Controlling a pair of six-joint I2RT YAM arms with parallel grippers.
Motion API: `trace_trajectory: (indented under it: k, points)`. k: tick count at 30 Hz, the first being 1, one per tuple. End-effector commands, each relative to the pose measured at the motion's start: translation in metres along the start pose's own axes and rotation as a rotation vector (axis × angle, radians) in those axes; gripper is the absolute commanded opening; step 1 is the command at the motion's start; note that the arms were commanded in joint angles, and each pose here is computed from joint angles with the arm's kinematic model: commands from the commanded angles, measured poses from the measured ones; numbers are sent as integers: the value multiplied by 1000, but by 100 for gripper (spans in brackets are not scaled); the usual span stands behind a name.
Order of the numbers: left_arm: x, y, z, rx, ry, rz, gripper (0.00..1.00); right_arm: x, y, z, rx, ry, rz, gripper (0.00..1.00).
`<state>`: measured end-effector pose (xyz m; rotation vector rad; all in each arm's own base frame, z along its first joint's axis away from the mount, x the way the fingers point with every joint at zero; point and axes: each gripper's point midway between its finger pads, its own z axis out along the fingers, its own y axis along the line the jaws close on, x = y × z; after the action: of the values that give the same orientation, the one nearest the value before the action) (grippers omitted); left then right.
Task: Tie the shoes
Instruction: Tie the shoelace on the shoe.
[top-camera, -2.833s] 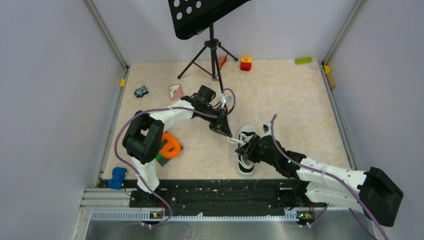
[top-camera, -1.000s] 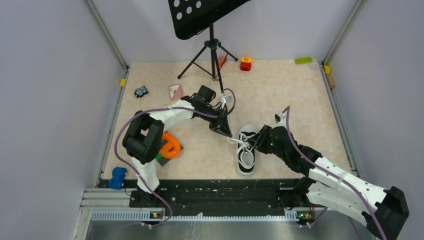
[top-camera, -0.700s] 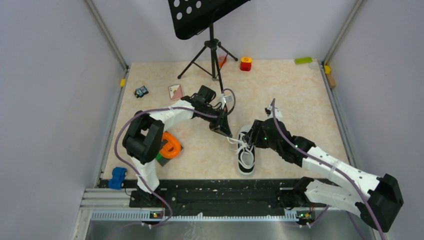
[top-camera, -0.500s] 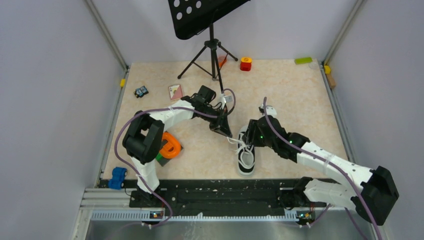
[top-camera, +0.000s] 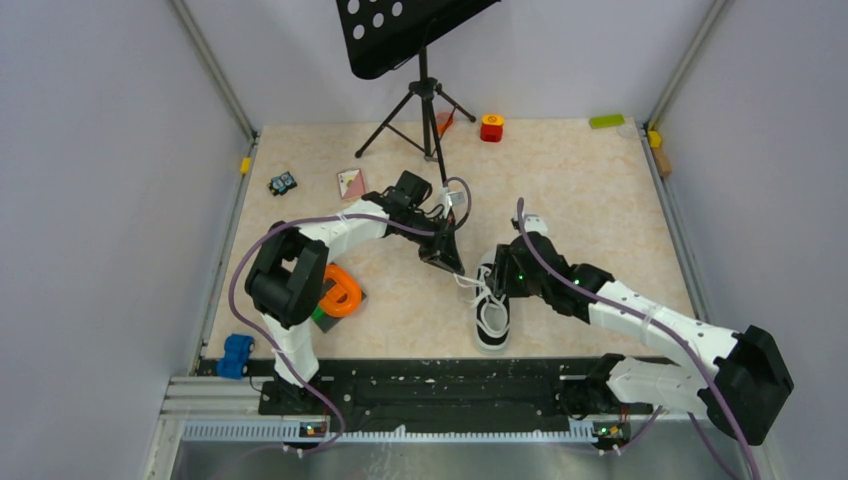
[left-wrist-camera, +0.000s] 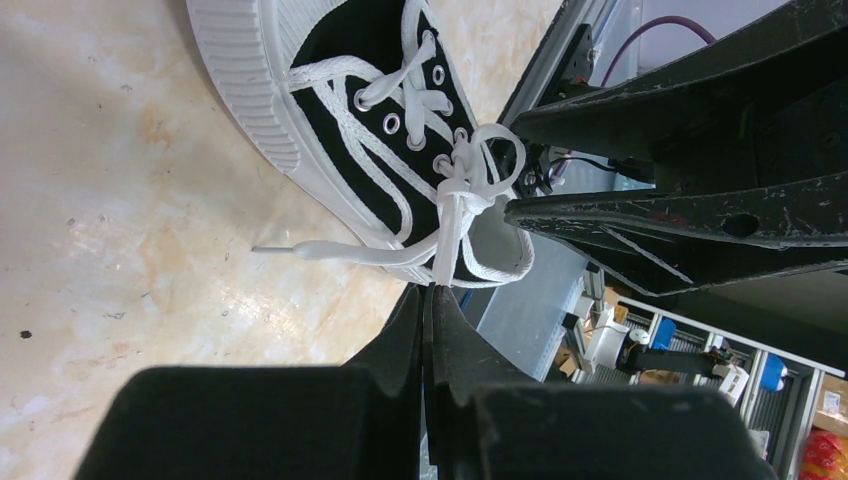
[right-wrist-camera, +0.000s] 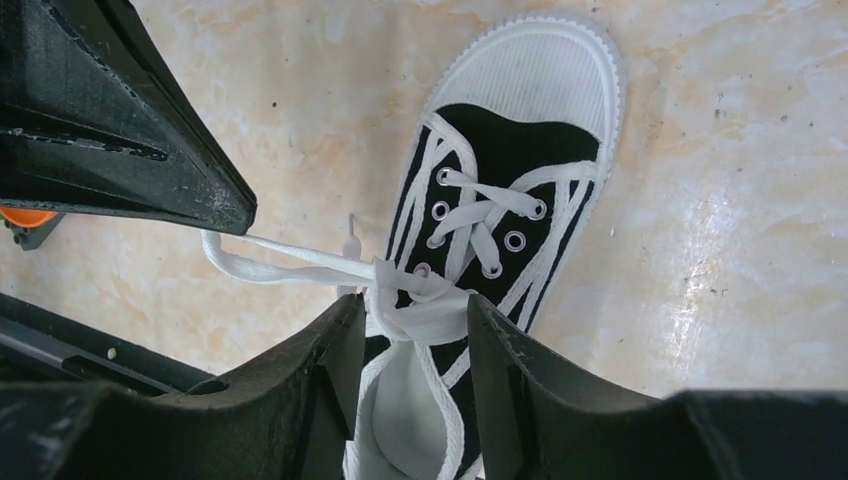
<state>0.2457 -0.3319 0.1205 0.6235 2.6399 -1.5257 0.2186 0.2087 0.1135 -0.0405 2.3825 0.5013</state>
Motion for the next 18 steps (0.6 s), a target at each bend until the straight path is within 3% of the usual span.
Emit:
trace_trajectory:
  k: [1, 8, 18]
  points:
    - [-3, -8, -2, 18, -8, 25, 0, -17, 5, -6, -6, -36, -5, 46]
    - [-4, -9, -2, 21, -9, 27, 0, -15, 0, -8, 12, -39, -3, 48]
    - [-3, -8, -2, 20, -9, 26, 0, -17, 2, -9, -3, -52, 12, 29]
